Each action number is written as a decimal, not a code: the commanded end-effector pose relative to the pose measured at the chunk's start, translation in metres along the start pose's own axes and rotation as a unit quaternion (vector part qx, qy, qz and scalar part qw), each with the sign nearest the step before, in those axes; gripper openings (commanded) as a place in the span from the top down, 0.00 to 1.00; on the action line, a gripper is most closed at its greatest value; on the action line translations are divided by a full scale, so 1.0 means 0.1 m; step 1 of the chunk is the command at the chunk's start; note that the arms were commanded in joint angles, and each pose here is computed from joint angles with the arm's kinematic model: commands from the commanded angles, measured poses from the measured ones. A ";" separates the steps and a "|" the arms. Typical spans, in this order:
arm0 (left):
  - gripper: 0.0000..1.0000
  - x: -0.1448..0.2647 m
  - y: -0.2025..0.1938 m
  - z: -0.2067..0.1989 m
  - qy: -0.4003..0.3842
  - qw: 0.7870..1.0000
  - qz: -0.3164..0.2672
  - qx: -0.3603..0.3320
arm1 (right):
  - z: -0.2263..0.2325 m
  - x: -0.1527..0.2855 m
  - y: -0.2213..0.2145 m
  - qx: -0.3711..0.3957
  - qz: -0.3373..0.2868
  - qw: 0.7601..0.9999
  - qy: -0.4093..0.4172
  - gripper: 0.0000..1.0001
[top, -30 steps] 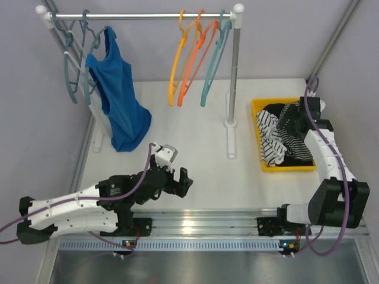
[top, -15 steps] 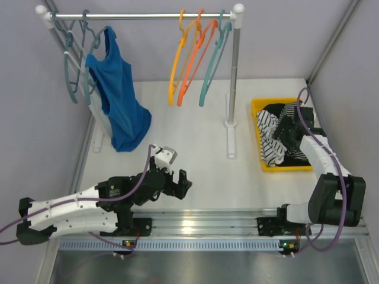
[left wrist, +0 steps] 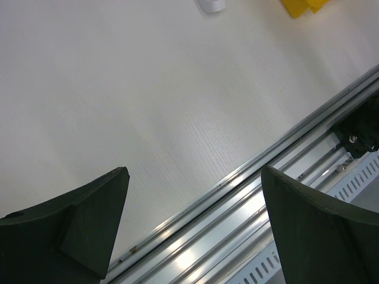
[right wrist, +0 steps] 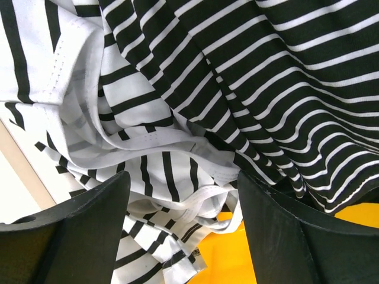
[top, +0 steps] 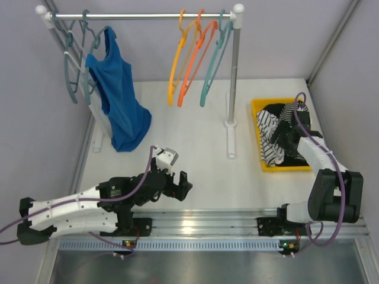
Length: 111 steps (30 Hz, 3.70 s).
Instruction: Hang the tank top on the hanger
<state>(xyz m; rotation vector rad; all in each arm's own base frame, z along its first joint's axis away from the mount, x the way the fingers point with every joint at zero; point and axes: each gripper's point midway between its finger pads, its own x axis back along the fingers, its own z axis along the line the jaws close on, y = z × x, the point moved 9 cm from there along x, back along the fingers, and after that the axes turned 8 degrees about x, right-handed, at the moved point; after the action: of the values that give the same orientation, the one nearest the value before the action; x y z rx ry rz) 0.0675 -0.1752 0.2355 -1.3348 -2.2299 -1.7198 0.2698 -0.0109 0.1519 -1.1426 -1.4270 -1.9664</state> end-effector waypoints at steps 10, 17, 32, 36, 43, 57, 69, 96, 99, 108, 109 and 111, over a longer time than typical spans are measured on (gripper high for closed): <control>0.02 -0.06 0.01 -0.09 -0.022 1.000 -0.006 0.008 | 0.08 -0.14 -0.19 0.001 0.004 1.000 0.015 0.32; 0.02 -0.05 0.02 -0.09 -0.023 1.000 -0.005 0.010 | 0.13 0.01 -0.11 -0.003 -0.018 1.000 0.018 0.66; 0.02 0.01 0.17 -0.17 -0.033 0.999 -0.025 0.011 | 0.33 1.21 0.53 0.004 -0.142 0.986 0.086 1.00; 0.02 0.04 0.23 -0.18 -0.029 0.999 -0.038 0.009 | 0.46 1.60 0.68 0.014 -0.178 0.976 0.122 1.00; 0.02 0.08 0.35 -0.21 -0.028 0.998 -0.059 0.004 | 0.74 2.39 0.98 0.033 -0.249 0.949 0.191 1.00; 0.02 0.16 0.53 -0.23 -0.030 0.994 -0.101 0.008 | 1.05 3.67 1.19 0.075 -0.334 0.881 0.328 1.00; 0.02 0.18 0.56 -0.19 -0.017 0.992 -0.123 0.025 | 1.43 3.10 0.35 0.120 -0.205 0.881 0.409 1.00; 0.06 -0.43 -0.35 -0.19 -0.028 0.997 0.063 0.040 | 1.04 1.49 -2.11 0.164 0.032 0.942 0.289 0.41; 0.06 -0.40 -0.37 -0.33 -0.102 0.990 0.088 0.031 | 0.91 1.38 -2.22 0.148 0.050 0.947 0.281 0.45; 0.09 -0.62 -0.41 -0.62 -0.143 0.977 0.155 -0.010 | 0.81 1.27 -2.34 0.108 0.073 0.951 0.280 0.56; 0.10 -0.63 -0.41 -0.64 -0.145 0.976 0.160 -0.014 | 0.81 1.26 -2.34 0.108 0.073 0.951 0.279 0.57; 0.11 -0.71 -0.44 -0.68 -0.141 0.975 0.168 -0.024 | 0.82 1.24 -2.35 0.106 0.072 0.952 0.278 0.58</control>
<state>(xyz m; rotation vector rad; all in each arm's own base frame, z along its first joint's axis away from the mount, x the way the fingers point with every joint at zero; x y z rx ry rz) 0.0536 -0.2506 0.1728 -1.8196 -1.8730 -1.5634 0.0534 0.1588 0.1329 -0.5299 -1.2110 -1.7421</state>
